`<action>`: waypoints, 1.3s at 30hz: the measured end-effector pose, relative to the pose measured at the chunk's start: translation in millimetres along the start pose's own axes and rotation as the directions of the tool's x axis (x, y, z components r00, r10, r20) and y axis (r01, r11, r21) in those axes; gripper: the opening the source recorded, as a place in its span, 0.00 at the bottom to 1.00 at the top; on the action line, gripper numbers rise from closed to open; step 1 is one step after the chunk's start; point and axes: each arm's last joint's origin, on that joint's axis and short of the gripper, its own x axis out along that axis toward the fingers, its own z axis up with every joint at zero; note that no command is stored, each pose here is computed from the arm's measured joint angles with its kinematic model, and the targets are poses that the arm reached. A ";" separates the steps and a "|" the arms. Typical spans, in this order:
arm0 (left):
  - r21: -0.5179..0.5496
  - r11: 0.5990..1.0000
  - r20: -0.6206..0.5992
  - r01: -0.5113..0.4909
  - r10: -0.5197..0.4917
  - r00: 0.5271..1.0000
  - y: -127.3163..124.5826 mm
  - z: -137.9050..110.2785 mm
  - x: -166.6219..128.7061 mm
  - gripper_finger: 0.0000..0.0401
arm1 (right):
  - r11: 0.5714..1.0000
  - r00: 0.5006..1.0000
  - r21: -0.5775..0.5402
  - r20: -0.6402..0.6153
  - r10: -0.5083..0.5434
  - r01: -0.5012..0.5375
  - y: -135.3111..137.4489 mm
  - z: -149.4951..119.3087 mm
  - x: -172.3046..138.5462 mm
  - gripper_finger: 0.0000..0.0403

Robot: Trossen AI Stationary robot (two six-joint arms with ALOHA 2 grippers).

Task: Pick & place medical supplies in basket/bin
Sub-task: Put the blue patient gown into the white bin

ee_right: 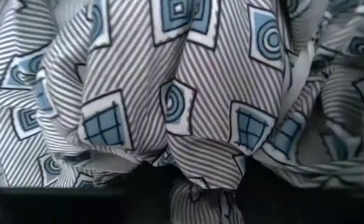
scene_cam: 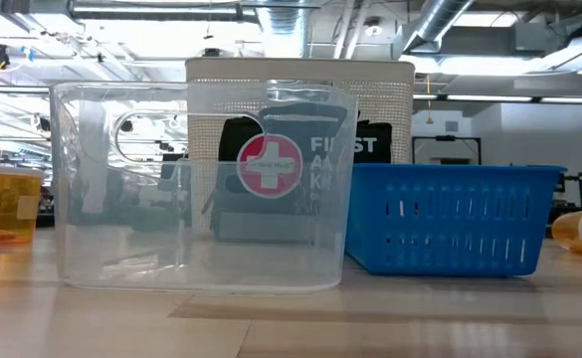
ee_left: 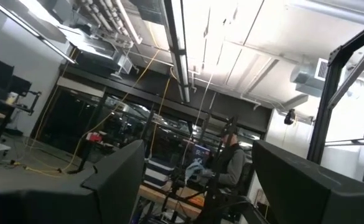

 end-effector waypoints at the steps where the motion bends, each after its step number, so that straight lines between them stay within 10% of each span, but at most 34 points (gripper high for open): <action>1: -0.001 1.000 0.003 0.001 -0.001 1.000 0.0 0.3 0.0 0.72 | 1.000 1.000 -0.012 0.000 0.002 -0.002 0.5 1.9 -0.7 0.23; 4: -0.005 1.000 0.017 0.004 -0.004 1.000 -0.4 1.7 0.0 0.72 | 0.999 0.999 -0.040 0.011 0.035 -0.034 -1.3 6.6 -10.6 0.05; 17: -0.031 0.999 0.026 0.017 -0.017 1.000 -1.0 2.8 -0.1 0.72 | 0.942 0.942 -0.092 0.064 0.330 -0.323 -34.2 -0.9 -167.6 0.01; 26: -0.020 1.000 0.031 0.019 -0.018 0.999 -1.1 3.3 0.0 0.72 | 0.710 0.567 -0.366 0.429 0.703 -0.602 -49.0 46.2 -284.5 0.01; 33: -0.018 1.000 0.034 0.020 -0.019 0.999 -1.2 3.6 -0.1 0.72 | 0.735 0.238 -0.516 0.722 0.649 -0.439 -62.9 136.1 -341.0 0.01; 39: -0.023 0.999 0.063 0.027 -0.026 0.998 -1.9 6.5 -0.3 0.72 | 0.834 0.290 -0.435 0.795 0.533 -0.340 -75.4 224.3 -341.1 0.01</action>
